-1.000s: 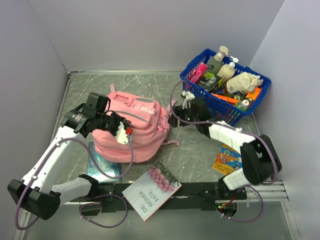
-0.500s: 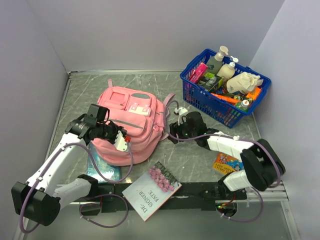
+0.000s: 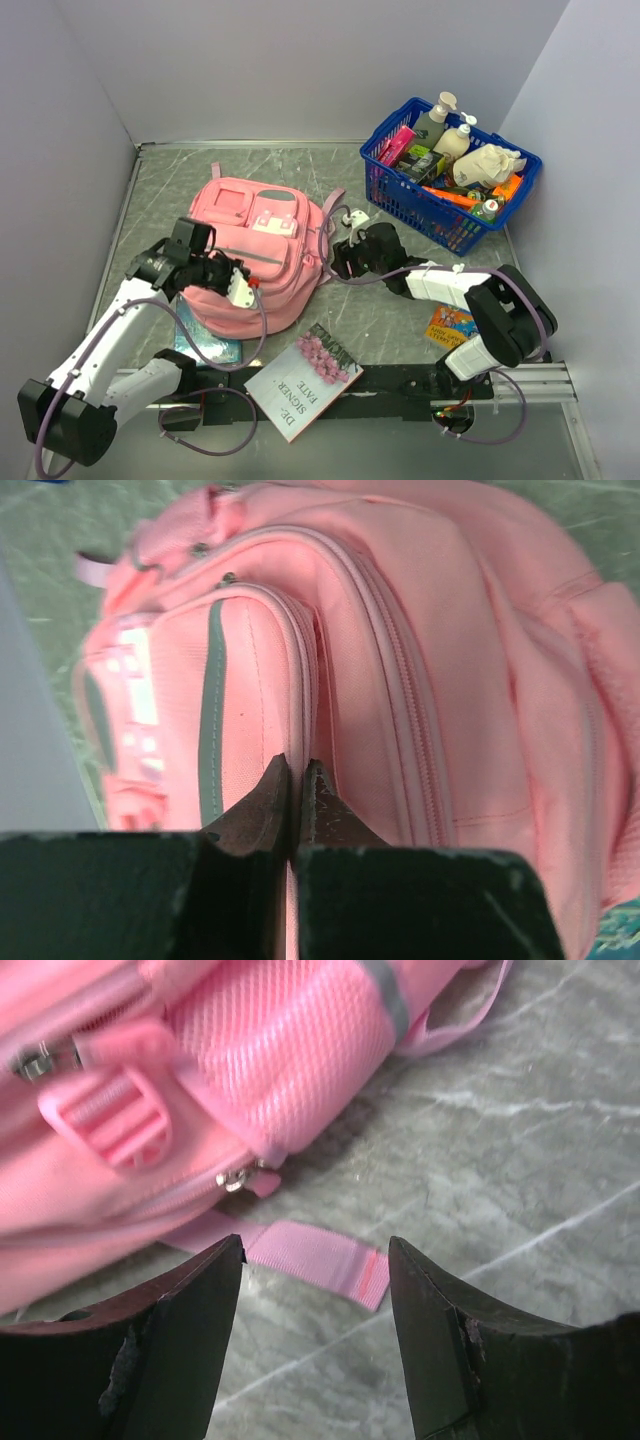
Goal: Pack the student bag
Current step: Unzip the student bag at the center of the board.
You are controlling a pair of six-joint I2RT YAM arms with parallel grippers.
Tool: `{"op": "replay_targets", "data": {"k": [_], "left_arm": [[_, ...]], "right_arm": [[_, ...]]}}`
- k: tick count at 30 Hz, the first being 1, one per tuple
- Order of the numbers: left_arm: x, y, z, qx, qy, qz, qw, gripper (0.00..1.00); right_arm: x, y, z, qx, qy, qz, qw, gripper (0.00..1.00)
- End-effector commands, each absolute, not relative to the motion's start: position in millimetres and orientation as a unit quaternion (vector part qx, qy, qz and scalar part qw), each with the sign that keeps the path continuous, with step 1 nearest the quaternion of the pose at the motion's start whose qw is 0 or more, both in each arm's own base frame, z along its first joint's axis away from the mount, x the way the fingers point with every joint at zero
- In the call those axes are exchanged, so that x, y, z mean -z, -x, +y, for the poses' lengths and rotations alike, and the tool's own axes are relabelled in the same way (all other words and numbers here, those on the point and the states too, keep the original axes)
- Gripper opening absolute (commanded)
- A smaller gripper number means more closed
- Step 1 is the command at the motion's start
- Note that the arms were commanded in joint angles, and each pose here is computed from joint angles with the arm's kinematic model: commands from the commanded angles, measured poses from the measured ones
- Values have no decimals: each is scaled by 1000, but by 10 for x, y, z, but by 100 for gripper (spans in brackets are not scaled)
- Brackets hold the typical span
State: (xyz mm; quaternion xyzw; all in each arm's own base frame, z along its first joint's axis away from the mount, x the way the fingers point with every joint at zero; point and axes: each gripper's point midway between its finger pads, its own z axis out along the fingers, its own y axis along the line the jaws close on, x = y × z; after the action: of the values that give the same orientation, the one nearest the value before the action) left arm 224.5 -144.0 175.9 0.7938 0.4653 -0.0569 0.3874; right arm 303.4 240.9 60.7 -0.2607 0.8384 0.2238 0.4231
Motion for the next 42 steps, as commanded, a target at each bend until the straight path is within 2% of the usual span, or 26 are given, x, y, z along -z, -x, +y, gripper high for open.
{"op": "replay_targets", "data": {"k": [1, 2, 4, 5, 7, 8, 12, 15, 21, 27, 34, 38, 42], "left_arm": [[-1454, -2247, -1324, 39, -785, 491, 376, 1], [-1383, -2237, -1310, 40, -782, 497, 373, 1], [-1306, -2247, -1347, 58, -752, 531, 387, 11], [-1306, -2242, -1372, 69, -743, 540, 390, 43], [-1448, -2277, -1481, 103, -706, 568, 410, 58], [-1509, -2267, -1530, 120, -698, 572, 415, 96], [-1900, -2128, -1802, 201, -687, 544, 438, 96], [-1923, -2051, -2025, 227, -682, 536, 444, 96], [-1583, -1996, -2267, 206, -694, 537, 433, 96], [-1500, -2255, -2223, 152, -667, 569, 456, 99], [-1456, -2368, -2185, 135, -633, 599, 471, 78], [-1317, -2312, -2111, 127, -642, 603, 456, 73], [-1271, -2202, -2076, 138, -650, 605, 439, 73]], "right_arm": [[-764, -3240, 2548, -229, 256, 817, 464, 67], [-756, -3236, 2560, -232, 255, 817, 463, 67], [-730, -3198, 2593, -238, 255, 817, 460, 67], [-697, -3173, 2589, -240, 254, 818, 457, 67], [-664, -3154, 2583, -242, 251, 820, 454, 67], [-638, -3136, 2571, -241, 251, 821, 452, 67], [-672, -3129, 2581, -249, 244, 820, 455, 68], [-714, -3129, 2587, -255, 235, 817, 461, 68], [-756, -3113, 2583, -260, 229, 815, 465, 68], [-832, -3112, 2549, -261, 223, 811, 474, 68], [-894, -3095, 2557, -269, 221, 806, 478, 68], [-899, -3103, 2542, -267, 221, 807, 477, 68], [-895, -3126, 2526, -266, 220, 809, 477, 68]]}}
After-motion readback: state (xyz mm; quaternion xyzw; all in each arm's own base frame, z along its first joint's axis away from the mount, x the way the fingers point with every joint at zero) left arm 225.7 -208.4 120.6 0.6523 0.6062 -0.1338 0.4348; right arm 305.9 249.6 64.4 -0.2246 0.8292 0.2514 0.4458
